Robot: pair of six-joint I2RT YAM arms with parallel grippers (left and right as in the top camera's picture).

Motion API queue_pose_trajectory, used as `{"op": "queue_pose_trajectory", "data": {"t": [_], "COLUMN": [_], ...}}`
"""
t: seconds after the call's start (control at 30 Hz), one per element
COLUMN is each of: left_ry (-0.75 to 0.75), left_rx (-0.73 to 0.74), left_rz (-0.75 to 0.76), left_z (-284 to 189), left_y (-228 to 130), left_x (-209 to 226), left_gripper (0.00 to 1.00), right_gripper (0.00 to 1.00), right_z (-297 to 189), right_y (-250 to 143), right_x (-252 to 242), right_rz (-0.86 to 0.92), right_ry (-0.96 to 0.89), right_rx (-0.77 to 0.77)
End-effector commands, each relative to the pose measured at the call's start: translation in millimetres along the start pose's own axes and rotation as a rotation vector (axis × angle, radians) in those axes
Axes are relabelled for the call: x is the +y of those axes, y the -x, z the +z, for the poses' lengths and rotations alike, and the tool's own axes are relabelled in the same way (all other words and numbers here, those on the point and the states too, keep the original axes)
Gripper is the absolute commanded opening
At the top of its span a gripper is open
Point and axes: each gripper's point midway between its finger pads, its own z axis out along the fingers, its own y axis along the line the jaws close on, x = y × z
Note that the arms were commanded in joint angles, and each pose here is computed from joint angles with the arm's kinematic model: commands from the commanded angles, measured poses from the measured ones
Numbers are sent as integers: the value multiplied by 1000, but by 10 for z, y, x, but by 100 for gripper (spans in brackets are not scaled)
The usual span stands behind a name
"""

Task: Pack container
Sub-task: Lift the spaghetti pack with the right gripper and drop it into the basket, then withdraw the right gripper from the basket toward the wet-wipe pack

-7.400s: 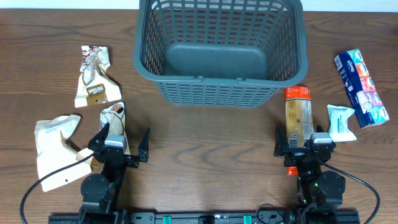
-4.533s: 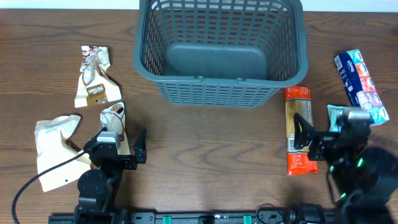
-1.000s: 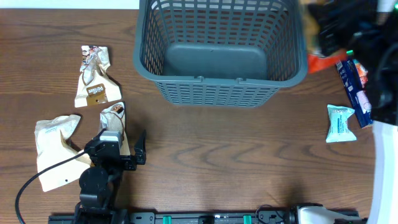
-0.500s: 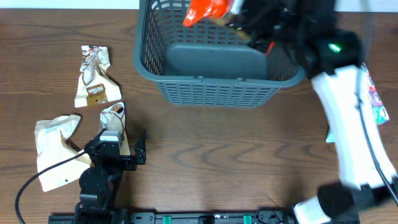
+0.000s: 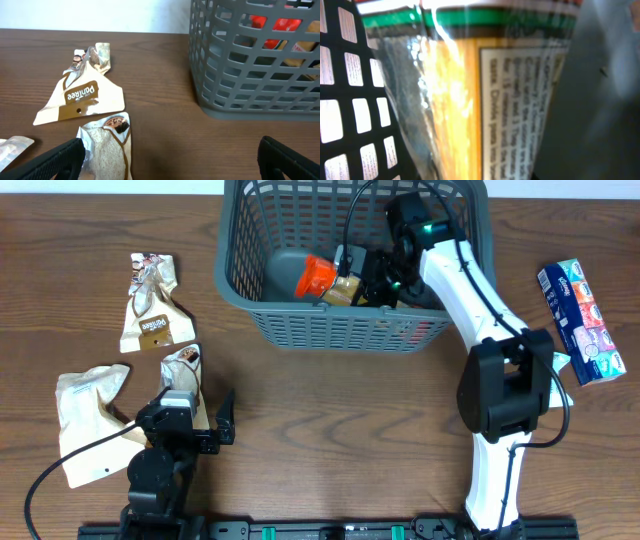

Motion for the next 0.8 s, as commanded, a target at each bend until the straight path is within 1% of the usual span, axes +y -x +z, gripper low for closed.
{"op": "queue_pose_trajectory", "data": {"t": [0.0,0.07,0.1,0.13,0.23,0.33,0.43,0.5,0.53,0.6,0.67,0.7,0.77], "left_ry": [7,7,7,8,8,9,9,9,9,9,9,9,9], "left_rx": [-23,-23,-23,-20,-8,-1,-1,-1,-1,-1,-1,-1,-1], "left_rz": [5,5,5,5,6,6,6,6,6,6,6,6,6], "left_z": [-32,-32,-32,-32,-32,-32,-32,-32,-32,-32,-32,-32,-32], "left_y": [114,113,112,107,77,59,60,60,60,60,60,60,60], "left_x": [6,6,6,6,8,9,9,9,9,9,9,9,9], "left_gripper": [99,98,99,98,99,99,99,99,99,98,99,99,99], "right_gripper": [11,39,48,51,56,55,54,55,56,56,56,57,61], "right_z": [-182,-209,-226,-251,-410,-774,-1344,-1813,-2149,-2579,-3017,-3278,-3673], "right_y": [225,240,250,271,412,672,994,1166,1218,1170,972,780,389], "right_x": [59,61,61,66,100,117,80,29,-16,-101,-219,-291,-364], "right_rz": [-30,3,25,46,90,51,18,19,42,112,238,339,534], "right_ry": [-3,-7,-9,-10,-14,-62,-177,-288,-378,-511,-665,-762,-902], "right_rx": [-64,-67,-70,-77,-128,-206,-301,-362,-391,-404,-400,-393,-390]}}
